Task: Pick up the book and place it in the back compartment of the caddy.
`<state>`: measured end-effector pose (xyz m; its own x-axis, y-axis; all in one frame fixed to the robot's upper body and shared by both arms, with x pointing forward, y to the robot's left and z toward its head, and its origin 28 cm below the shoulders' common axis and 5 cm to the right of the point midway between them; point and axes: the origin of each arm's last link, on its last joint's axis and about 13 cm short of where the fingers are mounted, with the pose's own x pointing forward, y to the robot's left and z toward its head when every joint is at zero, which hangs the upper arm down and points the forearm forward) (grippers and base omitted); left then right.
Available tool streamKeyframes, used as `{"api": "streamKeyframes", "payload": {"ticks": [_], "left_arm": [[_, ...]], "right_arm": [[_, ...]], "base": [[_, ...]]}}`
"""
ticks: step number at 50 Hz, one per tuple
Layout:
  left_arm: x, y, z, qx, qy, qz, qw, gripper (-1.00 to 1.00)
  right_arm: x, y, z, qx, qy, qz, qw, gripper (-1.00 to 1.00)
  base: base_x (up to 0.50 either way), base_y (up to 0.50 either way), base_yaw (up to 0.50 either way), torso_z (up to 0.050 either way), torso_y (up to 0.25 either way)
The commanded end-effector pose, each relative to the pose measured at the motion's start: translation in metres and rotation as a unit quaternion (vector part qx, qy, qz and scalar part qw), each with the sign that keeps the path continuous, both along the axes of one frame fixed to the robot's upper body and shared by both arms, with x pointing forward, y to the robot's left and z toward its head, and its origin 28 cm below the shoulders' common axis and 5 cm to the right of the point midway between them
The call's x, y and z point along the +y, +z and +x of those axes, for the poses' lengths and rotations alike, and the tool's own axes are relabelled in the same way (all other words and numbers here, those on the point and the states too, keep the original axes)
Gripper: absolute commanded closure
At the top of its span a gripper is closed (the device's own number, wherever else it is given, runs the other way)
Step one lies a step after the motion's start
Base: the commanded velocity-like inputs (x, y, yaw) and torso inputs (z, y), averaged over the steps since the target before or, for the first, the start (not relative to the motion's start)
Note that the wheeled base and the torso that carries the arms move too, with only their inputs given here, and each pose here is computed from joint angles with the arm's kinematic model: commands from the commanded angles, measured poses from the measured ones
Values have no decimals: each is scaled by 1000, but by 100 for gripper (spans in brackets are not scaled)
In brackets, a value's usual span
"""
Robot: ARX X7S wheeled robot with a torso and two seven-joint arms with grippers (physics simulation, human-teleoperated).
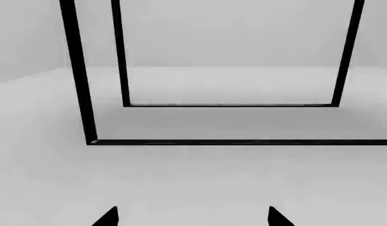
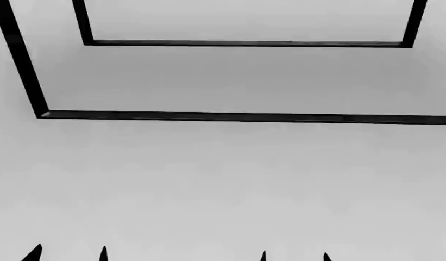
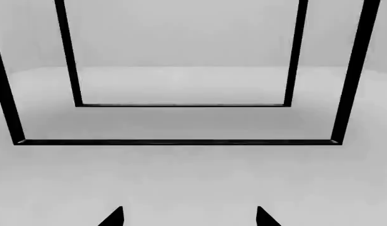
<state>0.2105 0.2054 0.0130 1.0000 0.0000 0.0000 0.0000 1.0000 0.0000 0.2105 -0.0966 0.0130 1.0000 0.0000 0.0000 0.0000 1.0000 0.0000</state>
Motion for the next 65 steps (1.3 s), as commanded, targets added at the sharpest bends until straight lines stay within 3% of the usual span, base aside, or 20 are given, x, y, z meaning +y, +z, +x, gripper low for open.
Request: {"api": "streamKeyframes", "payload": {"ticks": [1, 2, 14, 17, 19, 23, 36, 48, 65], "left_arm": [[-12, 0, 0, 10, -1, -20, 1000, -100], [0, 0, 0, 0, 0, -1, 1000, -100], [0, 0, -1, -3, -6, -1, 1000, -100], [0, 1, -2, -15, -4, 5, 1000, -100], [2, 3, -4, -53, 4, 0, 999, -100], [2, 9, -1, -31, -11, 1, 999, -100], [5, 62, 22, -63, -26, 24, 997, -100], [17, 109, 39, -105, -27, 33, 994, -100], [29, 114, 41, -104, -14, 43, 994, -100]], "right_arm": [[-2, 0, 0, 0, -6, 0, 1000, -100], [1, 1, 0, -1, 1, 2, 1000, -100], [0, 1, -1, -5, 1, 13, 1000, -100], [-1, 0, -2, -4, -1, 14, 1000, -100], [0, 2, -2, -2, -2, 12, 1000, -100], [-1, 8, 0, -2, 3, 10, 1000, -100], [-8, 84, 12, -81, 12, 1, 997, -100], [-19, 129, 15, -126, 4, -10, 992, -100], [-25, 151, 10, -140, 1, -31, 990, -100]], "base": [[0, 0, -3, 0, 0], [0, 0, 0, 0, 0], [0, 0, 0, 0, 0], [0, 0, 0, 0, 0], [0, 0, 0, 0, 0], [0, 0, 0, 50, 0], [0, 0, 0, 50, 0], [0, 0, 0, 50, 0], [0, 0, 0, 50, 0]]}}
